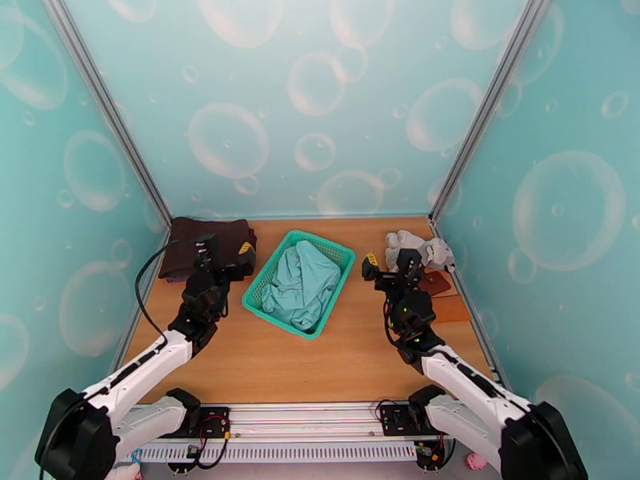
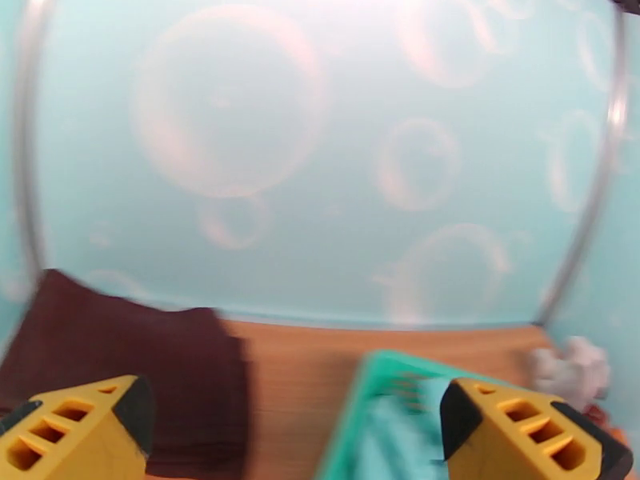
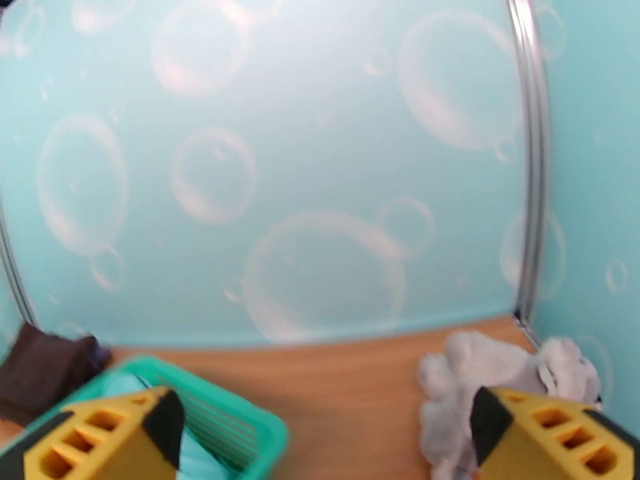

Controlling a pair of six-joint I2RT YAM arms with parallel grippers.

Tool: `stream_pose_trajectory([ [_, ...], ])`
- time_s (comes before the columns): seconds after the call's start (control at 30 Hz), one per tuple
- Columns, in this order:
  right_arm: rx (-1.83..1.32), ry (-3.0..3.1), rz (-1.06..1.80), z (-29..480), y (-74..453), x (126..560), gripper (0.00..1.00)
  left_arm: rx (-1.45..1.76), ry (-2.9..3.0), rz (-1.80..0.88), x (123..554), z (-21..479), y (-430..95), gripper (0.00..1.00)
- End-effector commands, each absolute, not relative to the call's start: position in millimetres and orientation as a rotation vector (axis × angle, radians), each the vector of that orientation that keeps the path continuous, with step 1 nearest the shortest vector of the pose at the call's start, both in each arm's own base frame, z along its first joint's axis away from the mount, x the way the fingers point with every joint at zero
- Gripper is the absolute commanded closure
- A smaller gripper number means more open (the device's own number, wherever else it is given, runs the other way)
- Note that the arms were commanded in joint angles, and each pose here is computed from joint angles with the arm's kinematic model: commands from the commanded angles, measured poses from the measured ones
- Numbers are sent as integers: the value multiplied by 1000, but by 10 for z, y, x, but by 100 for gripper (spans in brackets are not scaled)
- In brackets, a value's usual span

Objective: Fold and stack the trousers

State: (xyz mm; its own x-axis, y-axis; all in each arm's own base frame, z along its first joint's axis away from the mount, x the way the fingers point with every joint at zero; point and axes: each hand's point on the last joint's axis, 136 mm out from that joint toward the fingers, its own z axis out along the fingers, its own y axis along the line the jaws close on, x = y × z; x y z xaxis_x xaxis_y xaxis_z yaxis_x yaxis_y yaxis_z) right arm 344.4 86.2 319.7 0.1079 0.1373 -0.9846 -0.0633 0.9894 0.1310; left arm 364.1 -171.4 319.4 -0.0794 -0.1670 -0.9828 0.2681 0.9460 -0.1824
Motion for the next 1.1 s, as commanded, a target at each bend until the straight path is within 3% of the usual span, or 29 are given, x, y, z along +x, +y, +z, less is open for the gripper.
stream_pose_trajectory([
  [0.0, -109, 1859, 209, 2263, 1240, 3327, 1, 277, 2077, -438, 3511, 2257, -2234, 0],
  [0.23, -236, 1623, 515, 2249, 1648, 2970, 1, 345, 2251, -204, 3782, 1610, -2664, 1],
  [0.53, -242, 1554, 468, 2165, 1598, 2870, 1, 382, 2287, -75, 4089, 956, -2985, 1],
  [0.77, -269, 1577, 442, 2133, 1639, 2922, 1, 435, 2410, -121, 4053, 343, -3202, 2],
  [0.83, -271, 1584, 439, 2132, 1641, 2931, 1, 407, 2456, -134, 4018, 243, -3217, 13],
  [0.97, -268, 1579, 430, 2149, 1625, 2927, 1, 432, 2496, -194, 3937, 209, -3274, 50],
  [1.07, -264, 1578, 420, 2156, 1610, 2931, 1, 448, 2495, -264, 3898, 357, -3349, 88],
])
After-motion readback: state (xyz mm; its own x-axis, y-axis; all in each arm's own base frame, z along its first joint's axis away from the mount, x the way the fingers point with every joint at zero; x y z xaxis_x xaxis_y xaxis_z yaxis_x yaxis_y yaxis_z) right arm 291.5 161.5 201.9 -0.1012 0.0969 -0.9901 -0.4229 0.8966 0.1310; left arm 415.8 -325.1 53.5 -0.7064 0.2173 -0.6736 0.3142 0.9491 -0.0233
